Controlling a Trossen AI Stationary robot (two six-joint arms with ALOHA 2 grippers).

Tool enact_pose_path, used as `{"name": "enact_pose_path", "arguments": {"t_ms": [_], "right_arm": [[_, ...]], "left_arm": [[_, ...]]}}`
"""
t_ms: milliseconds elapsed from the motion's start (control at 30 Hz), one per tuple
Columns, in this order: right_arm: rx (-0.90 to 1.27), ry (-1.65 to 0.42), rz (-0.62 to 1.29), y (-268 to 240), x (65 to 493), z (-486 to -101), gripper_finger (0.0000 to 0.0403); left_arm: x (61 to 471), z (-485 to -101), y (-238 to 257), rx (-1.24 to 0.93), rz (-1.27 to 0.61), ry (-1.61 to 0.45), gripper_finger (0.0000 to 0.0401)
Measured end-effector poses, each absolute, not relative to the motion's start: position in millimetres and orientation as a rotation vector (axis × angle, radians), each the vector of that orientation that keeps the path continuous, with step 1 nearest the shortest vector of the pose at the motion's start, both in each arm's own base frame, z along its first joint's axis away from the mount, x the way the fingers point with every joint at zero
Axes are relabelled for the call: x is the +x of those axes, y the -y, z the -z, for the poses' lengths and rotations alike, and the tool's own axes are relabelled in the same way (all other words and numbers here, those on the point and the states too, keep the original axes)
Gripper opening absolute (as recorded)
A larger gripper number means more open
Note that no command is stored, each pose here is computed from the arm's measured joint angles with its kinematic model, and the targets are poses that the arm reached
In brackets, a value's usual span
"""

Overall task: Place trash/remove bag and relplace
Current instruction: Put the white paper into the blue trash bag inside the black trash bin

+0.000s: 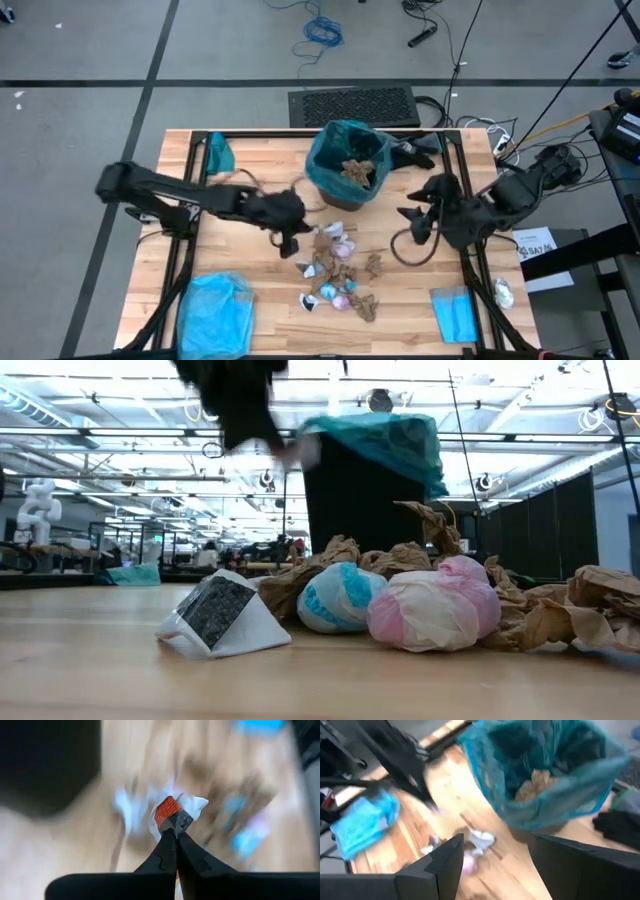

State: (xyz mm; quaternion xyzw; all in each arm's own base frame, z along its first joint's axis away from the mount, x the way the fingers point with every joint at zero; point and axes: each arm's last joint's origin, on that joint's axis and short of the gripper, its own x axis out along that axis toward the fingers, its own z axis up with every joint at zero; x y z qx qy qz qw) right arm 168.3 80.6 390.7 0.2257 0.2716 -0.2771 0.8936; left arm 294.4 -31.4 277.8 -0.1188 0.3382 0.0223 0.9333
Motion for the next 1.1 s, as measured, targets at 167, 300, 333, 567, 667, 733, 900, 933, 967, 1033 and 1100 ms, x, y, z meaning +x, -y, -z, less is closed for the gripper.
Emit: {"name": "enact_pose_path", "arguments": {"t_ms": [167, 300, 333, 567, 667, 733, 900, 933, 967, 1033, 1100], "right_arm": [[0.514, -0.619, 0.607, -91.5, 170.2, -354.0, 0.0212], [0.593, -0.634, 0.583, -101.4, 178.8, -319.0, 0.0212], [0.618, -0.632, 0.572, -103.5, 181.3, -310.4, 0.0212], [0.777, -0.592, 0.484, -114.1, 192.3, -268.9, 0.0212], [0.792, -0.625, 0.428, -118.8, 193.3, -257.9, 0.0212], [0.787, -0.668, 0.394, -122.4, 194.0, -249.6, 0.0212], [0.754, -0.802, 0.367, -130.1, 197.8, -221.0, 0.0212], [0.753, -0.824, 0.364, -131.8, 199.4, -215.8, 0.0213], [0.746, -0.843, 0.366, -133.6, 201.6, -210.7, 0.0214], [0.734, -0.882, 0.370, -137.4, 205.6, -201.2, 0.0217], [0.722, -0.916, 0.384, -140.1, 209.4, -191.6, 0.0221]], "left_arm": [[273.5, -354.8, 18.1, -0.164, -0.115, -0.423, 0.0001], [278.5, -377.8, -4.0, -0.063, -0.173, -0.379, 0.0001], [283.2, -378.6, -12.1, -0.044, -0.194, -0.383, 0.0001], [324.1, -342.3, -78.8, -0.076, -0.232, -0.527, 0.0001], [331.5, -334.3, -98.7, -0.123, -0.212, -0.550, 0.0009], [330.5, -336.8, -103.3, -0.142, -0.162, -0.556, 0.0027], [326.0, -357.6, -102.6, -0.117, -0.132, -0.496, 0.0094], [324.3, -362.7, -102.2, -0.113, -0.134, -0.482, 0.0107], [321.8, -368.2, -101.4, -0.111, -0.135, -0.471, 0.0119], [317.0, -379.9, -98.7, -0.104, -0.134, -0.443, 0.0139], [311.1, -390.4, -94.7, -0.095, -0.136, -0.424, 0.0154]]}}
